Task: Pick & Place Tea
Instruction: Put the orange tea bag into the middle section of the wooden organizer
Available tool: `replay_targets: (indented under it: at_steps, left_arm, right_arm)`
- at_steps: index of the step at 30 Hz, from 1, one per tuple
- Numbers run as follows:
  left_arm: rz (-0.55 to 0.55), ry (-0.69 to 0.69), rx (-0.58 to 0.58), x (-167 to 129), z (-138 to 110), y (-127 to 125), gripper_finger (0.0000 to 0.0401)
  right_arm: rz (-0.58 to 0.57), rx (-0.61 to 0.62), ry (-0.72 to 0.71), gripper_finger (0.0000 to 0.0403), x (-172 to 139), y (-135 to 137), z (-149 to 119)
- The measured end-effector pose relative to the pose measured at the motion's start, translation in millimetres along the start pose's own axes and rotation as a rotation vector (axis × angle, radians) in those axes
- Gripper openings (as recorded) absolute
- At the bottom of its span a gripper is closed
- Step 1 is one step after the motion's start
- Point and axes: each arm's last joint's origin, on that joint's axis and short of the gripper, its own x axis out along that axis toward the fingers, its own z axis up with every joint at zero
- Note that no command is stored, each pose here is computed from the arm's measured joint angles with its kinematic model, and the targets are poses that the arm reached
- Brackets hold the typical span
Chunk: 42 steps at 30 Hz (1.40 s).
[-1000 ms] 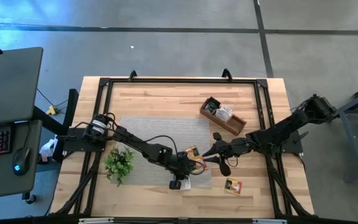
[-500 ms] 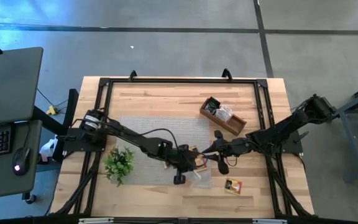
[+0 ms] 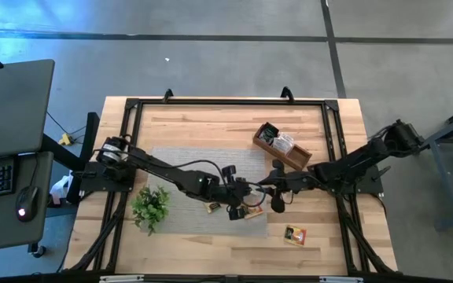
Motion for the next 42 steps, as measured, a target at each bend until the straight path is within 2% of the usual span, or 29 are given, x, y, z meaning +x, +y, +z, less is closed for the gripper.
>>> replay_targets:
  at_steps: [7,15,23,42]
  left_arm:
    - [0.029,-0.009,-0.004,0.1,0.4,1.1,0.0]
    - [0.031,0.002,-0.025,0.1,-0.8,1.3,0.0]
    - [0.103,0.04,-0.038,-0.2,-6.2,4.5,0.0]
    - [0.143,-0.052,-0.081,-0.3,1.6,4.0,0.0]
  right_arm:
    - [-0.008,0.001,0.011,0.0102,5.0,-1.8,-3.3]
    - [-0.127,0.009,-0.07,0.011,4.1,-4.5,2.0]
    - [0.019,0.03,-0.111,0.011,3.2,3.4,8.3]
    - [-0.035,0.014,-0.066,0.011,3.8,0.2,3.2]
